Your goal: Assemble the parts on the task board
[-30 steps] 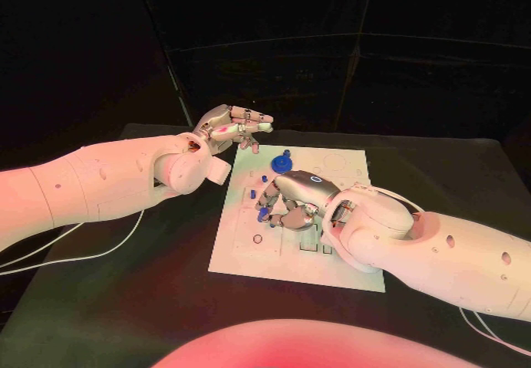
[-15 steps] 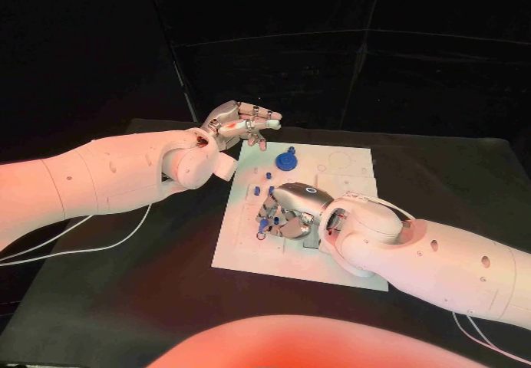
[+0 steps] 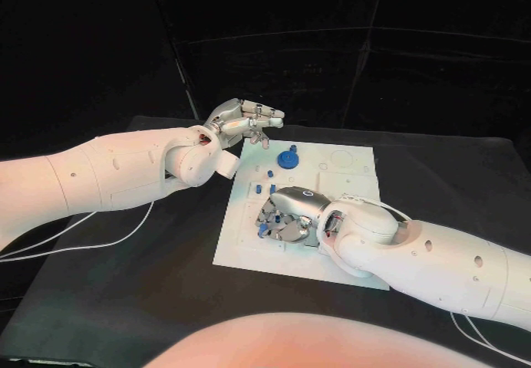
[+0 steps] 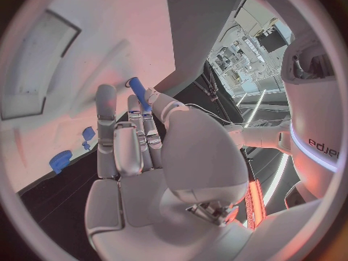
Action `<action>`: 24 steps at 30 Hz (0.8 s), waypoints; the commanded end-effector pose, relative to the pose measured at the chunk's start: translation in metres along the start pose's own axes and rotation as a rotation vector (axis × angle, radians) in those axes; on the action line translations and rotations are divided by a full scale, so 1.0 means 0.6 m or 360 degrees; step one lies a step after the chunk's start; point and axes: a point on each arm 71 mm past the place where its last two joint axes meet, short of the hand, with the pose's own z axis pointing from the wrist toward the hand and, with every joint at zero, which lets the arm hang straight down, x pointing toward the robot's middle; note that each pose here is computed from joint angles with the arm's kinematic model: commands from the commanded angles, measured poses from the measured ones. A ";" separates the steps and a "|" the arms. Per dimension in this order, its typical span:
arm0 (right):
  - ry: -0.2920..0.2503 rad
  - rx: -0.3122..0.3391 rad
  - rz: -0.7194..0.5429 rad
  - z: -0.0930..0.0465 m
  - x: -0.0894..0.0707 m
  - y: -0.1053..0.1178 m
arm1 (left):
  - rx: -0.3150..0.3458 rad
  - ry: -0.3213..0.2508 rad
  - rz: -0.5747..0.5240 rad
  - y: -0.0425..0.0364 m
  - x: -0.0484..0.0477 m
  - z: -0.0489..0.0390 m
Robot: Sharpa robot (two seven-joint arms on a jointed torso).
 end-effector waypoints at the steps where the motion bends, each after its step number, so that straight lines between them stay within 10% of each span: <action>1: 0.0032 -0.0021 -0.0004 0.001 0.003 0.000 | 0.0007 0.0020 -0.0013 -0.002 0.002 0.001; 24: -0.0052 0.0017 -0.0096 0.006 0.002 -0.005 | 0.0002 0.0030 -0.0017 -0.001 0.003 0.002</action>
